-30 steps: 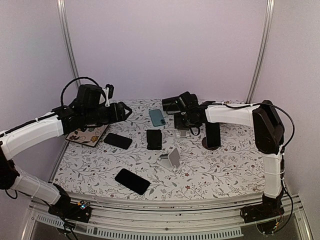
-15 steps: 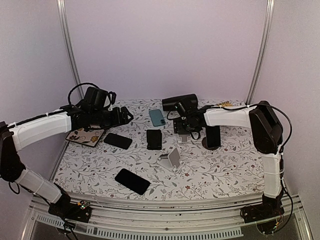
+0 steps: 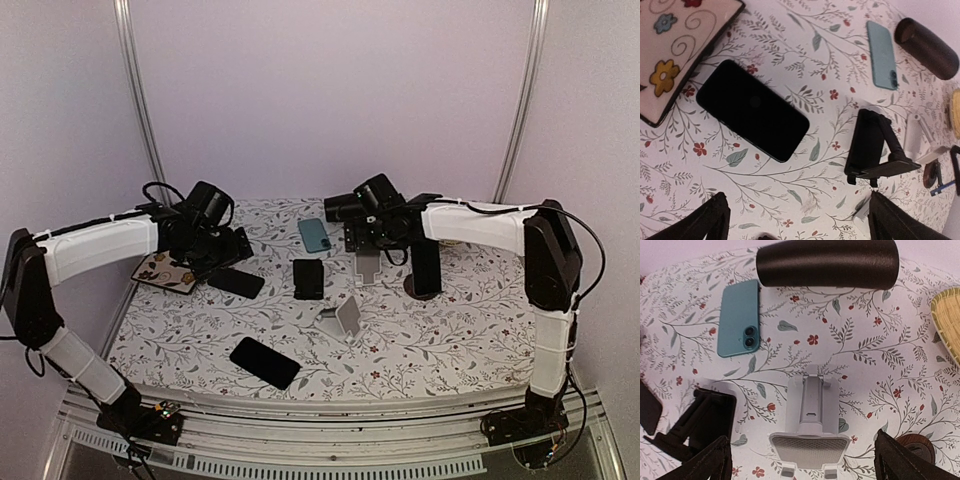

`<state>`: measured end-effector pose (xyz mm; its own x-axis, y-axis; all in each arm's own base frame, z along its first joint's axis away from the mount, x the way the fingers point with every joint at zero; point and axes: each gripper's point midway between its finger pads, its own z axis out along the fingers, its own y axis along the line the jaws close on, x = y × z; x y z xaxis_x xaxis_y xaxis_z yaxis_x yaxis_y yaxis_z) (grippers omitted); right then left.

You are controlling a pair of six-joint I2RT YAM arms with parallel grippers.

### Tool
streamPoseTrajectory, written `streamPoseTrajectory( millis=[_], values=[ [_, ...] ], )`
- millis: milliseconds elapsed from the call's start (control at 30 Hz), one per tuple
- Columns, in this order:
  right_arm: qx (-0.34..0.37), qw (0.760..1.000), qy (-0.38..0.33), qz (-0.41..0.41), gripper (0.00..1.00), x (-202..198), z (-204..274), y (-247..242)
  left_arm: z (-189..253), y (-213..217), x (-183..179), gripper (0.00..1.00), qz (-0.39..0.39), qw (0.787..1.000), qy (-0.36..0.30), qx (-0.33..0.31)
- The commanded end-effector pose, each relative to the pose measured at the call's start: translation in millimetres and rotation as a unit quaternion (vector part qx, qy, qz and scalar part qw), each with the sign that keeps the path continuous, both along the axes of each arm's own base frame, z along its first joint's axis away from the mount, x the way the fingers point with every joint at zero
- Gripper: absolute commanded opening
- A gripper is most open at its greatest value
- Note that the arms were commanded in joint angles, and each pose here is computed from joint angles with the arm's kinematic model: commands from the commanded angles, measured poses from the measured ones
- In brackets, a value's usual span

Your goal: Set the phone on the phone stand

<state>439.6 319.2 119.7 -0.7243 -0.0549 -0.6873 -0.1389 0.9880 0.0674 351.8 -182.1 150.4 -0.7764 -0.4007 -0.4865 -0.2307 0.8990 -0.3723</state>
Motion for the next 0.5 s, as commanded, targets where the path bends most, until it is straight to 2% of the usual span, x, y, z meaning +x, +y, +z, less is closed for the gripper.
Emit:
streamPoseTrajectory(
  millis=[0,167,467],
  values=[
    [0.055,0.996,-0.068,0.028,0.99,-2,98,4,-26,31,-2,0.97,0.132,0.988,0.071,0.040],
    [0.096,0.988,-0.096,0.069,0.99,-20,152,6,-58,40,12,0.97,0.219,0.962,0.138,0.083],
    [0.126,0.976,-0.130,0.121,0.99,-56,215,-8,-112,39,47,0.97,0.306,0.930,0.191,0.072]
  ],
)
